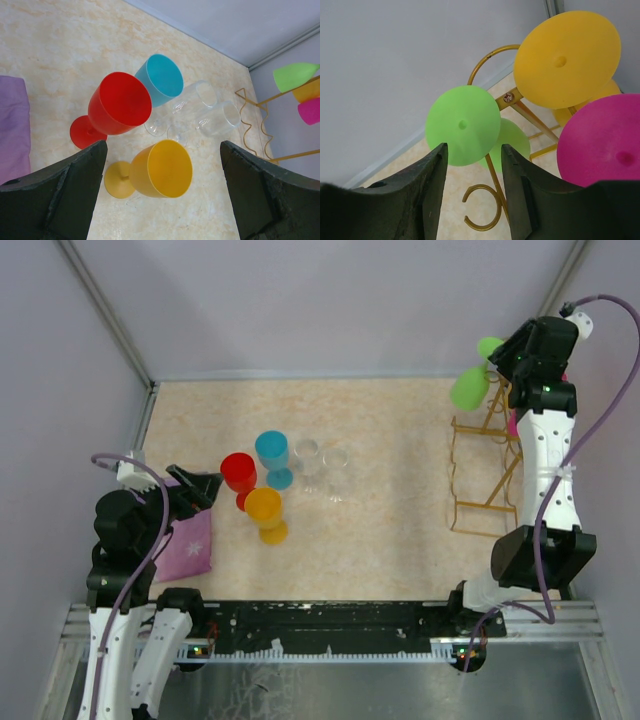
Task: Take the wine glass off the wine glass rack
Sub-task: Pick up the wine glass from the wine rack, then place the wine glass at the center of the board.
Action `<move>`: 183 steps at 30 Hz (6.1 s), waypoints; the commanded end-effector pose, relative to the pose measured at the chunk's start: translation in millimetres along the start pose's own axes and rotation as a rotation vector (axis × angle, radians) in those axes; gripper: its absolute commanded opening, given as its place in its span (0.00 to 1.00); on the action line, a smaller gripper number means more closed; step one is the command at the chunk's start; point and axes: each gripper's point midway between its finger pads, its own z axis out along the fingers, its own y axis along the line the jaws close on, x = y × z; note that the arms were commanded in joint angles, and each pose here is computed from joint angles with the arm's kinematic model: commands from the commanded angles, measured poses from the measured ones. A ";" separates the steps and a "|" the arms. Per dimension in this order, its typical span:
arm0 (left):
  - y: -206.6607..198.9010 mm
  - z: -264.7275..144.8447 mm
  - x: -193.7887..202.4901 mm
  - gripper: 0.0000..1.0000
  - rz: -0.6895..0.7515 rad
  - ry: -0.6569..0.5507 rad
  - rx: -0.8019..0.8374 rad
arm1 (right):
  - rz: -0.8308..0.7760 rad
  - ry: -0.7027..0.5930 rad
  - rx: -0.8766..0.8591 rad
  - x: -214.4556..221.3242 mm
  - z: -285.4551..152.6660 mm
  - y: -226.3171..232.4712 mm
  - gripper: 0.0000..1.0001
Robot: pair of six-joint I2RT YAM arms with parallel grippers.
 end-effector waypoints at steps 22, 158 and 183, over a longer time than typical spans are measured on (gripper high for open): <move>-1.2 -1.4 -1.0 0.99 0.008 -0.001 0.006 | 0.081 -0.059 -0.024 -11.7 23.6 6.6 0.45; -125.0 -18.2 -8.6 0.97 -0.008 0.139 0.707 | -0.156 0.349 -1.339 112.0 -274.2 136.2 0.00; -222.5 -17.9 56.1 0.79 -0.055 0.278 0.992 | -0.358 0.495 -1.574 182.7 -342.0 196.1 0.00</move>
